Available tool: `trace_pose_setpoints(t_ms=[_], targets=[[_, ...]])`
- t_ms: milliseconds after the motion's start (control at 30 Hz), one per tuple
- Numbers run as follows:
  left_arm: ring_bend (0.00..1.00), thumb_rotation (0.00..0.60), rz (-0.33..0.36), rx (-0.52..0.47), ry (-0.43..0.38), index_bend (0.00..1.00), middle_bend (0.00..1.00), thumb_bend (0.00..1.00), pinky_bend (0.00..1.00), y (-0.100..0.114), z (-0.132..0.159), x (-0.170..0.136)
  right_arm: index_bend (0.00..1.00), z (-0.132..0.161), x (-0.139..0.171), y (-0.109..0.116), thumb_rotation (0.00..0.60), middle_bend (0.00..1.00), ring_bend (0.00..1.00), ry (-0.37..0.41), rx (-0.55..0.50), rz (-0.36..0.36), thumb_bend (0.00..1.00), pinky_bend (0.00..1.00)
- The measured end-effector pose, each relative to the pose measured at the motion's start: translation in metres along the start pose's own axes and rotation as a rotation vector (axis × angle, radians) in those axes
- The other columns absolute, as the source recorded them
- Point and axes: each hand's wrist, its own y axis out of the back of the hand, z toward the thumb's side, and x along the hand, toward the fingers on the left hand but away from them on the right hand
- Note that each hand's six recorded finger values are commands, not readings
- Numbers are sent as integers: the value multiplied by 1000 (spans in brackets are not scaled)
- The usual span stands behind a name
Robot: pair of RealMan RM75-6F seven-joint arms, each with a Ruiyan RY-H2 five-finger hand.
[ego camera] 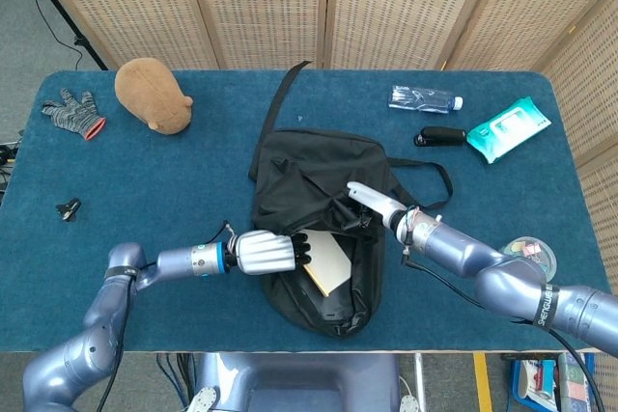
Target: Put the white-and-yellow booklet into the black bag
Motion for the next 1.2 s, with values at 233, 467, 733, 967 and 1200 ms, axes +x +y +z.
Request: trace_pose_setpoints(t_ms=[233, 467, 733, 967, 1200], targets=[[452, 600, -63, 15, 54, 833, 534, 581, 633, -13, -10, 0, 594, -3, 3, -1, 600, 535, 445, -9, 8, 16, 759, 590], [259, 600, -84, -8, 106, 418, 229, 473, 623, -17, -18, -7, 594, -6, 4, 2, 600, 535, 445, -12, 9, 5, 759, 590], [178, 600, -19, -64, 109, 100, 61, 114, 597, -4, -20, -21, 595, -8, 3, 8, 600, 535, 445, -12, 18, -17, 762, 590], [174, 600, 45, -124, 112, 97, 60, 26, 597, 7, -17, -39, 595, -12, 1, 12, 600, 535, 445, -22, 18, -36, 762, 590], [175, 600, 122, -217, 110, 163, 65, 27, 597, 20, -10, -61, 595, -18, 0, 17, 600, 536, 445, -33, 11, -62, 763, 590]])
